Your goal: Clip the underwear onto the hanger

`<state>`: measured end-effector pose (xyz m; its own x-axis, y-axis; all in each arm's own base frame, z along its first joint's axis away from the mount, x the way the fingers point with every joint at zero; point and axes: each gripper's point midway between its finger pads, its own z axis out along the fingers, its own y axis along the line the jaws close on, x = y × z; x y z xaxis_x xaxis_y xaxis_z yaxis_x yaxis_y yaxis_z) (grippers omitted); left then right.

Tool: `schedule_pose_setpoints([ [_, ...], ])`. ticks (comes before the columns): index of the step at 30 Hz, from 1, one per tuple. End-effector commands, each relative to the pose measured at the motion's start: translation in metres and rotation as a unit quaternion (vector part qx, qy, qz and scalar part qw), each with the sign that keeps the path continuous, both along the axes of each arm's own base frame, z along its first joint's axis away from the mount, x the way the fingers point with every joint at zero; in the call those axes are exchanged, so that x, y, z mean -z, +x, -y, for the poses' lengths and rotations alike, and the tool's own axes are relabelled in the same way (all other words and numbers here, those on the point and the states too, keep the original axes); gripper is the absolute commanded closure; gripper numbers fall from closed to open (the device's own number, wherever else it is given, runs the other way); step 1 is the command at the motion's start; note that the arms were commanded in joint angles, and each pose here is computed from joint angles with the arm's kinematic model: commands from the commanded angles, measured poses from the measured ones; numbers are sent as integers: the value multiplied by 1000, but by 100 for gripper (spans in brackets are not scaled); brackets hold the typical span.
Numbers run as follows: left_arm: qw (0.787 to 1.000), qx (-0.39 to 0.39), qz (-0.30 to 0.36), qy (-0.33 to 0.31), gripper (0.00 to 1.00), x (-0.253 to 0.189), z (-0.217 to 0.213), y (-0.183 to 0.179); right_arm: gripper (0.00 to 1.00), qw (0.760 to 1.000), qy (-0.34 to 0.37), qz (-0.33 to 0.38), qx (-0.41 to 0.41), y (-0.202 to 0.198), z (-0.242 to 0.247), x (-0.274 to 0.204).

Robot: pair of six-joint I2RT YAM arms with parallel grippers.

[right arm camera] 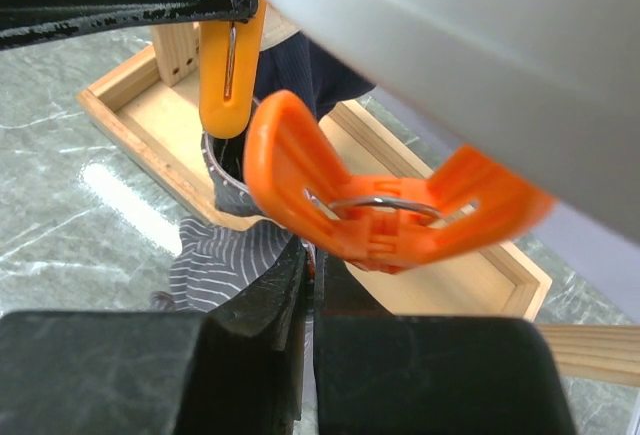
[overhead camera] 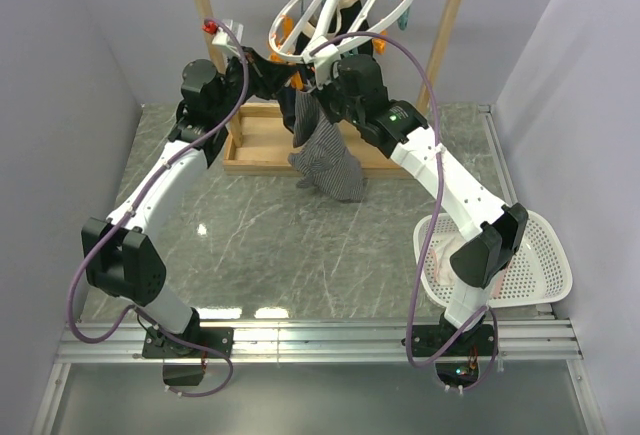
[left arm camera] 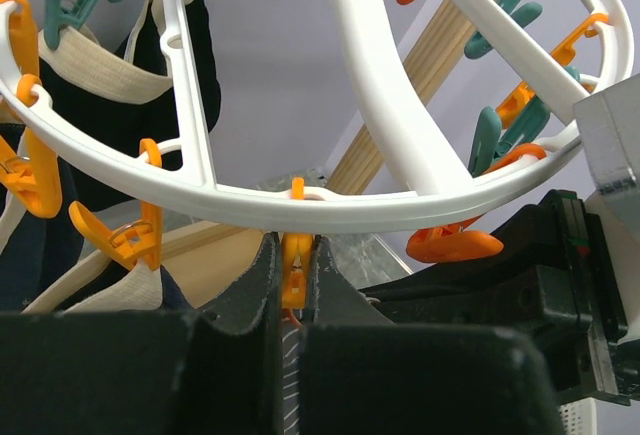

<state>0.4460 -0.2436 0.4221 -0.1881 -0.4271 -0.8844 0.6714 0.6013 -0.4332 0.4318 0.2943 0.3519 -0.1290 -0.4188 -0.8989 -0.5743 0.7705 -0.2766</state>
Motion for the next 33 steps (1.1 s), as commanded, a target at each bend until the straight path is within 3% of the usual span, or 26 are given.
schedule_pose_setpoints([
  [1, 1000, 19, -9, 15, 100, 5, 7, -4, 100, 998, 37, 50, 9, -6, 12, -53],
  [25, 999, 24, -4, 21, 100, 4, 13, -5, 100, 996, 60, 61, -5, -6, 4, -77],
  [31, 1000, 22, -2, 17, 84, 0, 13, -6, 100, 996, 57, 61, -5, -1, 2, -75],
  [33, 1000, 21, -2, 19, 84, 1, 12, -6, 100, 996, 58, 61, -7, -1, 0, -75],
])
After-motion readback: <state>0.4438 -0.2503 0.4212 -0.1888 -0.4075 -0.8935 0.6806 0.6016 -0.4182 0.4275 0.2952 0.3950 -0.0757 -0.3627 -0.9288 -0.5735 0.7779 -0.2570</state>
